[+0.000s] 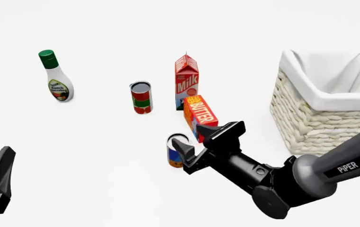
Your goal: Pick the alphabet soup and place it in the basket.
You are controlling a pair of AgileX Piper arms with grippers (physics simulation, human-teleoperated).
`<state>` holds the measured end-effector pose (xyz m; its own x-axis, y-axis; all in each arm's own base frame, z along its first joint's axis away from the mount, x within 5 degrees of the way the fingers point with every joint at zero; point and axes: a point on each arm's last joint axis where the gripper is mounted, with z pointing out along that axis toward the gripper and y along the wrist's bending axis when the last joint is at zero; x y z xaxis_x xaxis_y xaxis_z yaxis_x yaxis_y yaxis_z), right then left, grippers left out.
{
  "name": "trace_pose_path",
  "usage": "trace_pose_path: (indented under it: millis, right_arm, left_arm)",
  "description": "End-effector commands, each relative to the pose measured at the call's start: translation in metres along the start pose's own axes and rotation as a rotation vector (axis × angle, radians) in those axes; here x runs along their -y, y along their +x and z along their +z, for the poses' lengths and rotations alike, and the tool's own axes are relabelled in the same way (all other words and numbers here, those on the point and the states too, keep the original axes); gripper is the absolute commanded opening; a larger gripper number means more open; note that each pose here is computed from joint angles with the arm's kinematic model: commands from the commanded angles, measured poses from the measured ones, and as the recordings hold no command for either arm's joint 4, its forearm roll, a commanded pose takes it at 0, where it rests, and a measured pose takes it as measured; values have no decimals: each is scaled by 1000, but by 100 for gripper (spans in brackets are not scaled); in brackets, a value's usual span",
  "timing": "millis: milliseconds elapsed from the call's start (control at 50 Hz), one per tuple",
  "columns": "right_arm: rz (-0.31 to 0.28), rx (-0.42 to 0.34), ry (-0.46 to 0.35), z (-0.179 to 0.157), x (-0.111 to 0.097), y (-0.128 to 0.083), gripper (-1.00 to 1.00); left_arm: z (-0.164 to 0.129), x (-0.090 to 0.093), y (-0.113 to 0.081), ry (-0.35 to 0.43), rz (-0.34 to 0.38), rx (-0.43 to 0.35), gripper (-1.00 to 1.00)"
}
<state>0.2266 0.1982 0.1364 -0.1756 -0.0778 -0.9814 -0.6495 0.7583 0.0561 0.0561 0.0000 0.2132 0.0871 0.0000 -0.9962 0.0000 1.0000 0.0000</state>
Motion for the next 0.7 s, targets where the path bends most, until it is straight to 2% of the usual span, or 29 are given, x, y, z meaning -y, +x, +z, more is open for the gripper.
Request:
trace_pose_path:
  millis: [20, 700]
  right_arm:
    - [5, -18, -3, 10, -1, 9, 100]
    - [18, -64, 1, 30, 1, 32, 100]
  left_arm:
    - [0, 0, 0, 0, 0, 0, 100]
    - [0, 0, 0, 0, 0, 0, 100]
